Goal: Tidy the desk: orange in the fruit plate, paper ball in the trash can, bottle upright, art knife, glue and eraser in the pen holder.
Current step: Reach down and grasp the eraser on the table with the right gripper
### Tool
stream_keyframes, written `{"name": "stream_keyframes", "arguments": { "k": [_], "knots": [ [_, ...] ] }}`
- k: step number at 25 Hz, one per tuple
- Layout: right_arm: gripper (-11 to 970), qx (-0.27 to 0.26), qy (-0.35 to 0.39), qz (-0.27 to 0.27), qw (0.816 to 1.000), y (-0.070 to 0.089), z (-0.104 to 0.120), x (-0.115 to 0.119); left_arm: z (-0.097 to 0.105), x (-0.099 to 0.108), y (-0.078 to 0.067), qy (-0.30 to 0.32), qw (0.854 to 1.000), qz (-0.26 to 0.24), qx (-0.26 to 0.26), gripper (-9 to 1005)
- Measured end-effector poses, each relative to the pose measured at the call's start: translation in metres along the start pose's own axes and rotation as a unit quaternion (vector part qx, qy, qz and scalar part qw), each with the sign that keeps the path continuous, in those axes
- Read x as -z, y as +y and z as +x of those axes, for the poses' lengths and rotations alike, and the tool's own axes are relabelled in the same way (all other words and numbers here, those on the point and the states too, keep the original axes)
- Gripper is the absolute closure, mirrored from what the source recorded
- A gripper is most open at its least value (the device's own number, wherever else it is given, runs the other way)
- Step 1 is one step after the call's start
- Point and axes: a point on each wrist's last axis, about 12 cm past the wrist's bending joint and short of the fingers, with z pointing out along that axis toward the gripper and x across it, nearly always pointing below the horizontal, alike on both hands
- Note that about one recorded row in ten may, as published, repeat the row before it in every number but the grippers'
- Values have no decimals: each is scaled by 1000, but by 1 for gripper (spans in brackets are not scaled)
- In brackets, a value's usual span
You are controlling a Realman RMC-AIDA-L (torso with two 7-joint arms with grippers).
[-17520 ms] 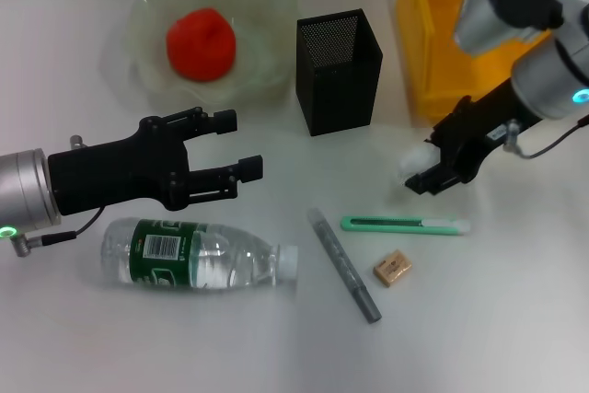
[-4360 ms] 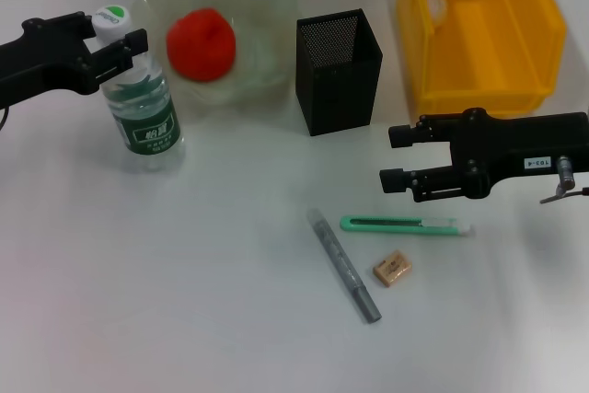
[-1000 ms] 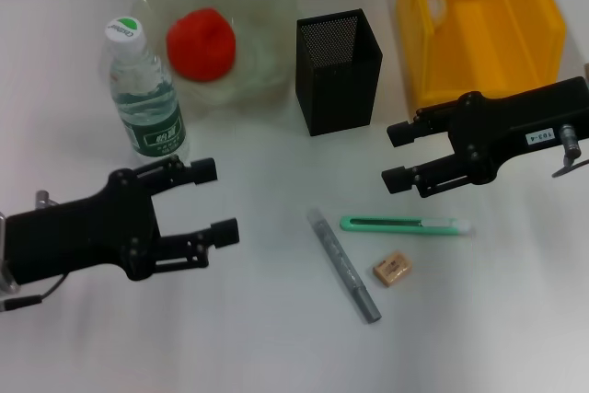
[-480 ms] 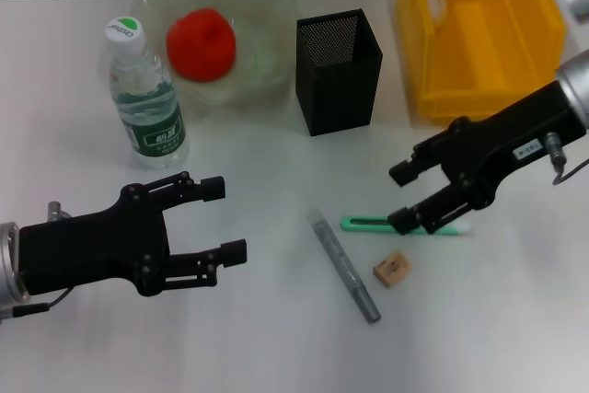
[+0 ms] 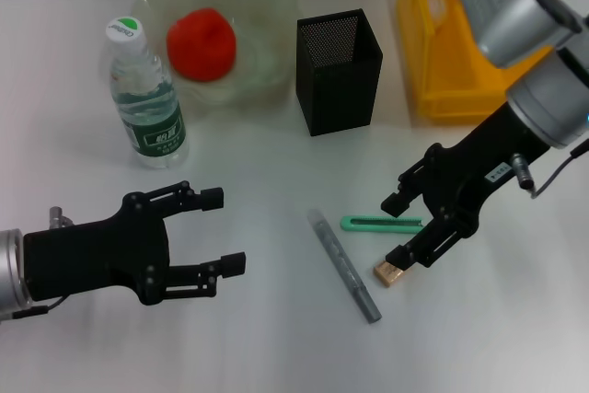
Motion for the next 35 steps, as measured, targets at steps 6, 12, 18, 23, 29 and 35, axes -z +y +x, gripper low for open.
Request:
{"name": "stream_keyframes", "arguments": {
  "k": [6,12,18,23,29,35],
  "knots": [
    [200,-5,42,32,999,-7,-1,0,1,-1,1,1,1000,-4,1,137],
    [201,-6,117,71,991,-11,-3,3,0,-2,1,1,1000,-4,0,137],
    [221,6,148,79,986,-11,-8,-2,0,-2,2,0,1000,-6,-1,137],
    [269,27,180,93,979,-12,-12,-12,0,-2,2,-1,1000,-6,-1,137],
    [326,42,198,102,974,-12,-14,-19,0,-1,1,-1,1000,-7,0,137],
    [371,60,213,111,969,-13,-14,-30,1,-2,1,-4,1000,-7,5,137]
  ]
}}
